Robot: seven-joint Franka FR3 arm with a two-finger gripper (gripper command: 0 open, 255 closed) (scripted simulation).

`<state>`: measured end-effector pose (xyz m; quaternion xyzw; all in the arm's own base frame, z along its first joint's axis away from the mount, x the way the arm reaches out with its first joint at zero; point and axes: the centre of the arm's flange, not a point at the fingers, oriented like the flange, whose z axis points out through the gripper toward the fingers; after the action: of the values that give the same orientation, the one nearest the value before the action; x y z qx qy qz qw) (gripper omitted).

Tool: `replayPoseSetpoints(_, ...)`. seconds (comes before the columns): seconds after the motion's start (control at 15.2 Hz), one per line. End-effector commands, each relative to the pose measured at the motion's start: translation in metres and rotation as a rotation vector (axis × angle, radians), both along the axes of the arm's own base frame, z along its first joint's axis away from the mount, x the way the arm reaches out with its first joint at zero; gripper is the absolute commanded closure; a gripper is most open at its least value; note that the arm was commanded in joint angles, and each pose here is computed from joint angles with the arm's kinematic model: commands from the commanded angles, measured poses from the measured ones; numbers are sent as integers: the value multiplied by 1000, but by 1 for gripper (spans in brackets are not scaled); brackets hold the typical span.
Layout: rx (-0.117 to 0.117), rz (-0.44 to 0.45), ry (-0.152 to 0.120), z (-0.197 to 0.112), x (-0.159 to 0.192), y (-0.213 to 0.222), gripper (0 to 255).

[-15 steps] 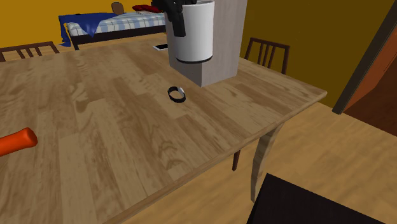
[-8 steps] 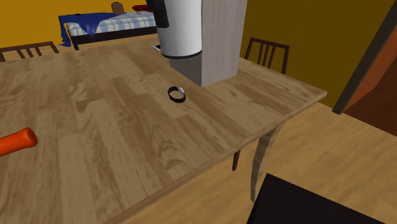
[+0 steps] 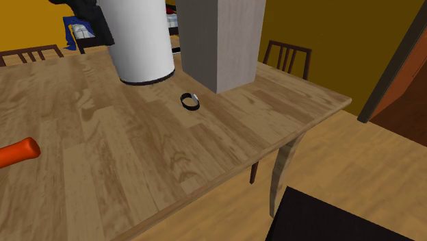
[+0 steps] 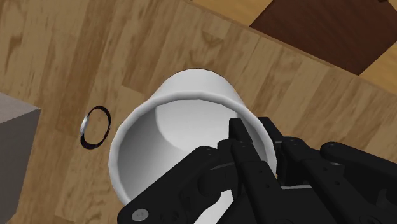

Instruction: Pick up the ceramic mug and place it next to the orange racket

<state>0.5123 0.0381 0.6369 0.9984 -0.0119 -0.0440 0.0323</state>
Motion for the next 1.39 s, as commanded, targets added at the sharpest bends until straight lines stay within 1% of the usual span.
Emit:
replayPoseSetpoints(0.0,0,-1,-1,1,0,27,255)
replayPoseSetpoints(0.79,0,-1,-1,2,18,181,255)
replayPoseSetpoints(1.32,0,-1,-1,-40,18,181,255)
